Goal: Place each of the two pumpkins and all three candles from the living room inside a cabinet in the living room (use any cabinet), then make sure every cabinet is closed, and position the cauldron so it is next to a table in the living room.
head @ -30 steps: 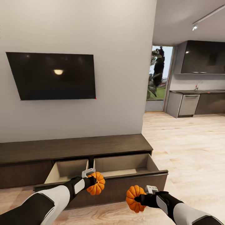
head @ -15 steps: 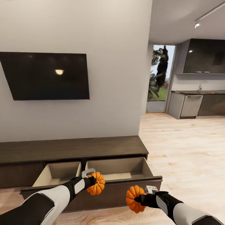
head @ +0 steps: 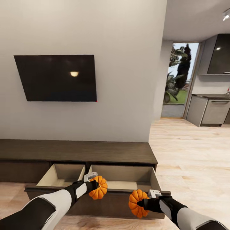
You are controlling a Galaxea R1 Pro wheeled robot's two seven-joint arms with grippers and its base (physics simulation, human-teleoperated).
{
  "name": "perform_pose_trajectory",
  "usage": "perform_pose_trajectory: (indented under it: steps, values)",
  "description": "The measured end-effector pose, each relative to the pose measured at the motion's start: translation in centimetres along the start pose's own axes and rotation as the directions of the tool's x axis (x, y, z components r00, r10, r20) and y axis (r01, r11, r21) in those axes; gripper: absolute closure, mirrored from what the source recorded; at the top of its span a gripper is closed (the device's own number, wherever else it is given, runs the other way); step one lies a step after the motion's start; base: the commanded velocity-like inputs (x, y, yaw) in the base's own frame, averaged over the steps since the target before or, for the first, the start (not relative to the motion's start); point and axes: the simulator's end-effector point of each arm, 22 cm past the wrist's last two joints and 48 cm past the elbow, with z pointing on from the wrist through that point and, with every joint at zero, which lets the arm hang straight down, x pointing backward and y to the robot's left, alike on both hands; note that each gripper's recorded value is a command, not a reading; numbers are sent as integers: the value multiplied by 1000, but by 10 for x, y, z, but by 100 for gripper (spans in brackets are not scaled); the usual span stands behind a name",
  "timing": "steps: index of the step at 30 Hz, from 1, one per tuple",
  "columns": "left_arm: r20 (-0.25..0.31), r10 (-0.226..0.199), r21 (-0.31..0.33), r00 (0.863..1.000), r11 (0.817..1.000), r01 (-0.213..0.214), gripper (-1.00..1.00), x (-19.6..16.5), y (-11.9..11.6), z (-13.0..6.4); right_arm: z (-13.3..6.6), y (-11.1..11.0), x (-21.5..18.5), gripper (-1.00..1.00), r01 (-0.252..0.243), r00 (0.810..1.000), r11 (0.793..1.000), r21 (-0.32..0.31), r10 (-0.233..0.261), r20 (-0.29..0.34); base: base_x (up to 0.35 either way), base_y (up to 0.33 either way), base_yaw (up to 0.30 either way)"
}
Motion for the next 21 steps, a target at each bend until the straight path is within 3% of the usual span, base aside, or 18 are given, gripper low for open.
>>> perform_pose_trajectory:
  steps: [13,21]
  values:
    - [-8,0,-4,1000,1000,0,100,8,3,1,0,-1,1,100,1,1000,1000,2,-1,-1,4,-9,11]
    - [43,0,-4,999,1000,0,100,-3,4,1,0,0,1,100,0,1000,1000,-1,0,-2,0,0,0]
